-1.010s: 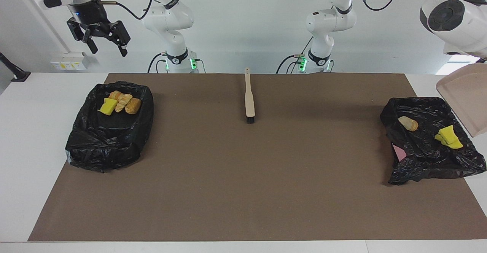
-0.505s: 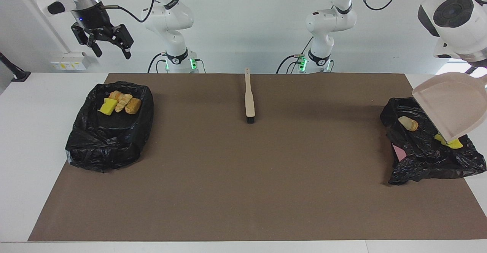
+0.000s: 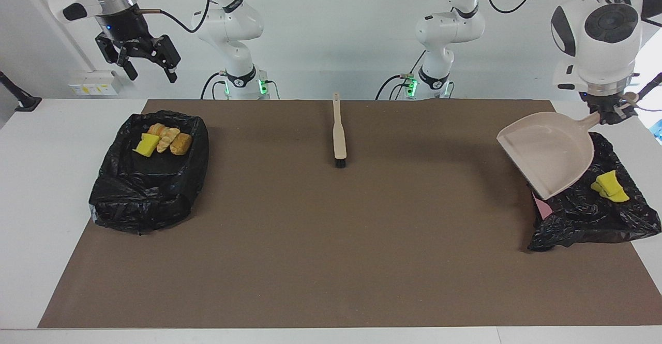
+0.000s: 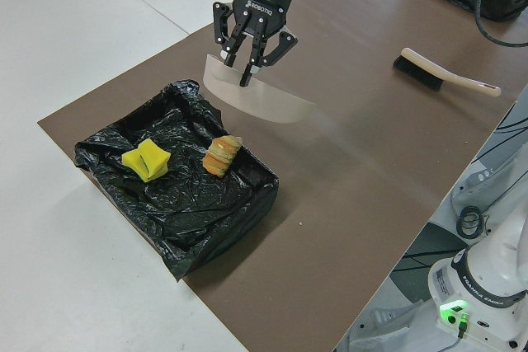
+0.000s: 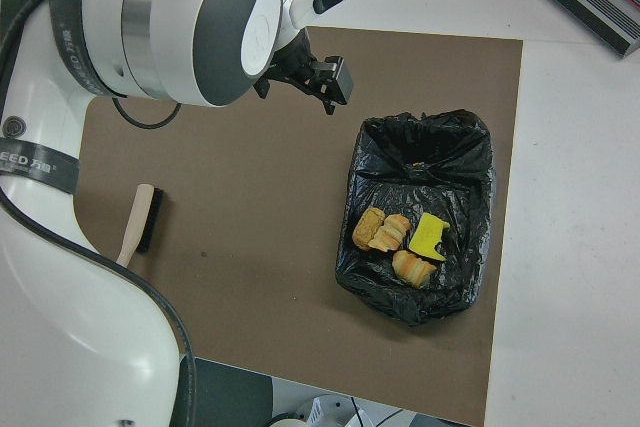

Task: Sweep and dump trash in bin
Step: 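Bring the empty dustpan with the left gripper back beside the brush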

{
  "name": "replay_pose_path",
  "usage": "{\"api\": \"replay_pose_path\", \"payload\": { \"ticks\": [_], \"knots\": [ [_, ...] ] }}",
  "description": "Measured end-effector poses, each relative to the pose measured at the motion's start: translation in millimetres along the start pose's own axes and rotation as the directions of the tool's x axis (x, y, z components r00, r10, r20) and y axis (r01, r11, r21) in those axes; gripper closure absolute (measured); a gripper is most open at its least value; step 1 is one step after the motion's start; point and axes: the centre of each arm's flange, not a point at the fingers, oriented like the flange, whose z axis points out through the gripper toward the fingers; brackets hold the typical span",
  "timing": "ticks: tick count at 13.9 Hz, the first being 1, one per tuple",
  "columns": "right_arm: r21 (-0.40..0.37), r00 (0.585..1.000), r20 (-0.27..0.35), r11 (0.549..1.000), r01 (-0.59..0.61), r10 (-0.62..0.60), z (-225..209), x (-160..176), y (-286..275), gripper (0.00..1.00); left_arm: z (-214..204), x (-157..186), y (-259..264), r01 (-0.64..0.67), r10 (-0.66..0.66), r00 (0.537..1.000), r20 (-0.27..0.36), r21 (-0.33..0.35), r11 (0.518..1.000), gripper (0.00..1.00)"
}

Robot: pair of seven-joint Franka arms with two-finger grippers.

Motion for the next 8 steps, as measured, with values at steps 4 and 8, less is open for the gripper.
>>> {"api": "replay_pose_path", "payload": {
  "ticks": [4,8],
  "knots": [
    [0.001,1.0,0.002,1.0,-0.003,0.003,1,1,1,0.0,-11,81,39,0.147,-0.155,0.981,-0.115,-0.07,0.987,0.68],
    [0.001,1.0,0.003,1.0,0.004,-0.004,1,0,-3,0.0,-38,158,77,0.294,-0.318,0.932,-0.177,-0.148,0.944,0.68]
  ]
}}
